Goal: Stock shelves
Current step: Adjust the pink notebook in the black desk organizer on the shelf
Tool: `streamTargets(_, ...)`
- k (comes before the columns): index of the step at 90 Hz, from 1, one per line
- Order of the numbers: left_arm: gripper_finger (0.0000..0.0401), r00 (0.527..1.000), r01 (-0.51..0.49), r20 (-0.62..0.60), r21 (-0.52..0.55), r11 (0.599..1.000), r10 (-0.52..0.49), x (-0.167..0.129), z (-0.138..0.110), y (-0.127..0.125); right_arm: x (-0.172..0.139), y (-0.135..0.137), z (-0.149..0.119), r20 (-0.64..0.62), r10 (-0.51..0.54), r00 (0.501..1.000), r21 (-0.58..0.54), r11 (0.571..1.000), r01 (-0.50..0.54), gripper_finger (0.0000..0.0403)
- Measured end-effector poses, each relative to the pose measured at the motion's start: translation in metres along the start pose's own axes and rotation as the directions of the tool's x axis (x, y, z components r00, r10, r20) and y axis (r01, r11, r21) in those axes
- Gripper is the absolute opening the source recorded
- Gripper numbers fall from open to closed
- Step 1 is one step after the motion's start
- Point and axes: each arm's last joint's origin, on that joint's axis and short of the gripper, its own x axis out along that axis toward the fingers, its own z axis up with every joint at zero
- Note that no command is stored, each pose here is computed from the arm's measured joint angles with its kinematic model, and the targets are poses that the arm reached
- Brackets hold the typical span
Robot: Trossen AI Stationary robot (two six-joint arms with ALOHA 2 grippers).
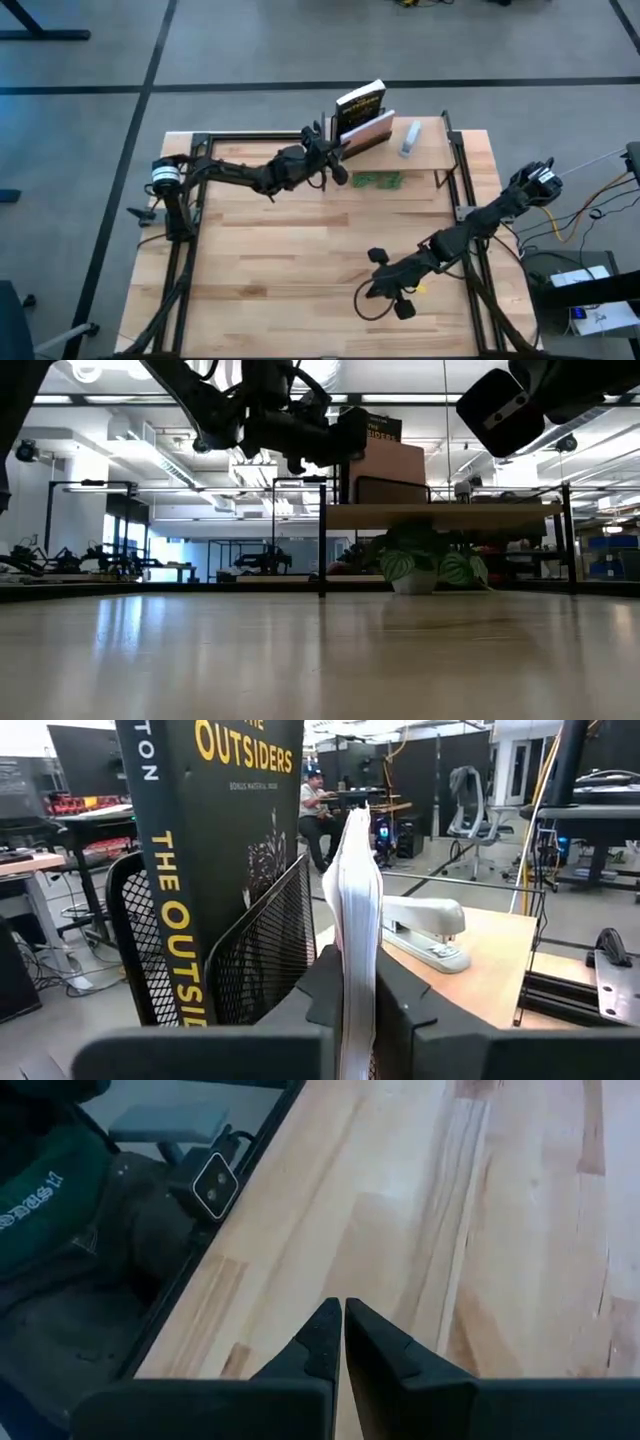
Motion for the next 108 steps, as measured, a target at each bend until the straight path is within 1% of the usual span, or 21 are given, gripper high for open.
streamTargets(11,0.0010,1.000,0.004,0.000,0.000,1.000,-0.004,-0.003,0.005,-0.001,0.000,0.000,0.000,0.001,0.000,1.000,0.000,1.000,0.000,0.0000)
streamTargets(27,0.0010,1.000,0.007,-0.028,0.041,0.999,-0.005,-0.008,0.015,0.001,0.000,0.000,0.001,0.009,0.002,1.000,0.000,1.000,-0.002,0.0000)
streamTargets(53,0.0010,0.999,0.019,-0.047,0.016,1.000,-0.018,-0.005,0.005,-0.001,0.000,0.001,0.002,0.024,0.005,1.000,-0.011,1.000,-0.004,0.0000)
streamTargets(108,0.0011,0.999,0.016,-0.036,0.009,1.000,-0.016,-0.004,0.006,0.000,0.000,0.001,0.003,0.029,0.006,1.000,-0.019,1.000,-0.005,0.0000)
